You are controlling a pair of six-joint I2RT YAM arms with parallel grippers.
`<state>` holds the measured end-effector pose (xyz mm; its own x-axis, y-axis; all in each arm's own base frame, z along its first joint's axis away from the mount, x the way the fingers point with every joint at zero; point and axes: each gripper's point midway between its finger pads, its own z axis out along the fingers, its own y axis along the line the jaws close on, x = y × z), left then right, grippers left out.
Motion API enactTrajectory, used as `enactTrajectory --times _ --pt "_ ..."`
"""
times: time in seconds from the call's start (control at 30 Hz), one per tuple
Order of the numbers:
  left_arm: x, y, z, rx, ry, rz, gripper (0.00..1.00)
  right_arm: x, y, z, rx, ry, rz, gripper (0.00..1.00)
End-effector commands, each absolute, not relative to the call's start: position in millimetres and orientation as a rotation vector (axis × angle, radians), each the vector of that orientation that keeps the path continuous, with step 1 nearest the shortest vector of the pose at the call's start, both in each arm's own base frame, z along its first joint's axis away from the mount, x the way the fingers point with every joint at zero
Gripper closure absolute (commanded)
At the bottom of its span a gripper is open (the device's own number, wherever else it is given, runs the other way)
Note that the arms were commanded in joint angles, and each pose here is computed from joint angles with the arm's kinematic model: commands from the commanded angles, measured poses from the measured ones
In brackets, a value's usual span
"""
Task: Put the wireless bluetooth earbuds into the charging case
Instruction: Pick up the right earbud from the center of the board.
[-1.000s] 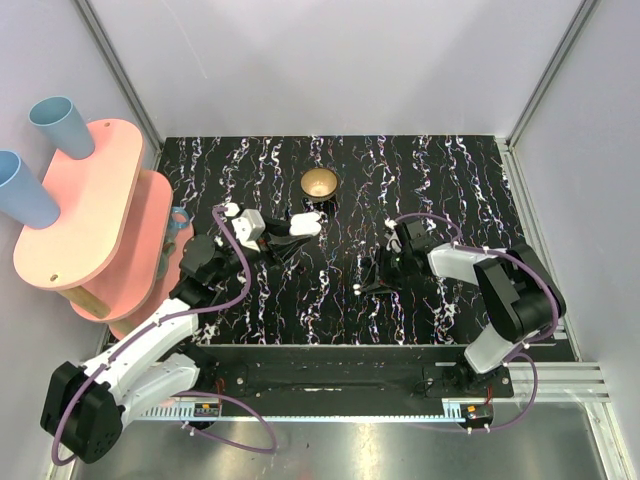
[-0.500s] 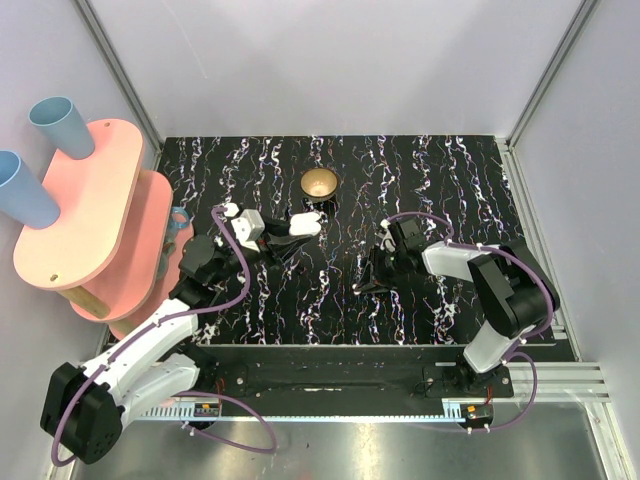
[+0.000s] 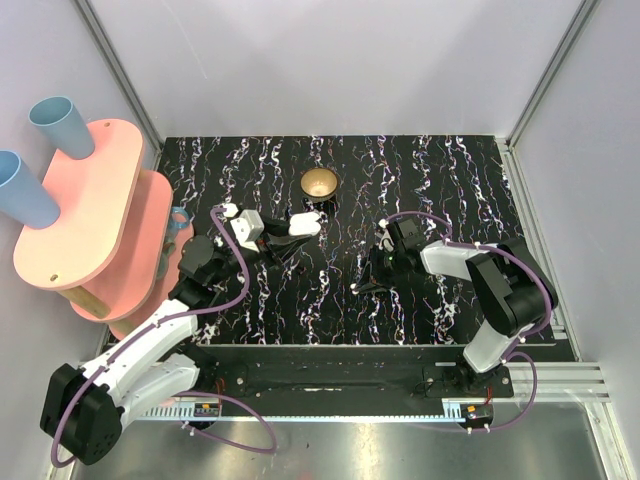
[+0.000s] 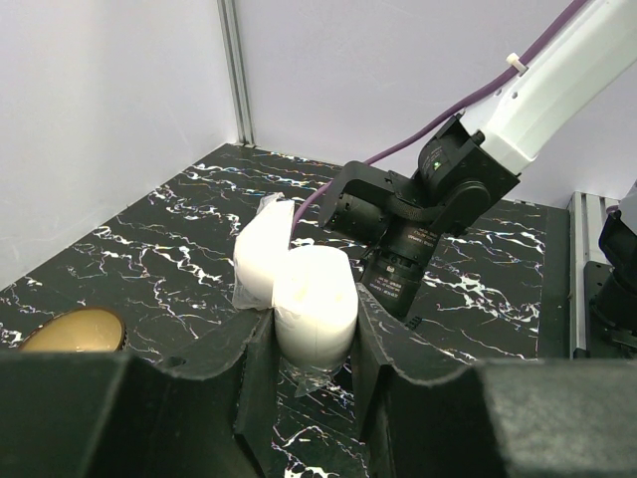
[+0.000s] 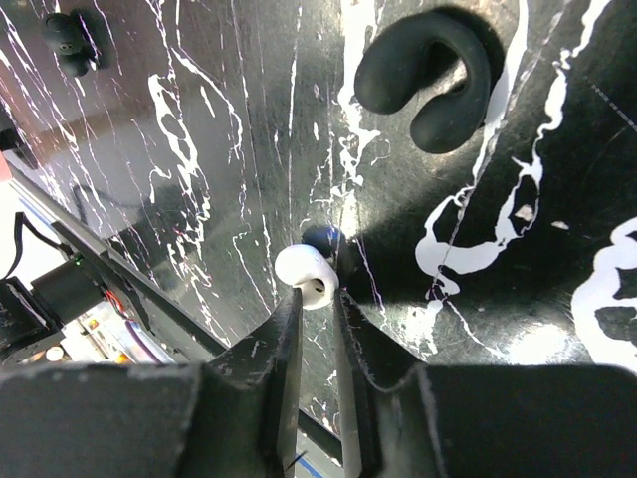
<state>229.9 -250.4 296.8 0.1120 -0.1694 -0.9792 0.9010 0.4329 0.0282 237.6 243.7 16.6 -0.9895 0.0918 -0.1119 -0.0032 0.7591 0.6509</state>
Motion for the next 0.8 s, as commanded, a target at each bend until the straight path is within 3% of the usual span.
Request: enactTrajectory --times 0.0,0.77 --pt "230 -248 307 0.771 1.160 -0.889 1.00 248 249 18 0.021 2.786 1.014 0.78" --pt "231 -248 304 0.774 1.173 -0.888 1.00 260 248 35 -0.006 2.699 0.987 0.72"
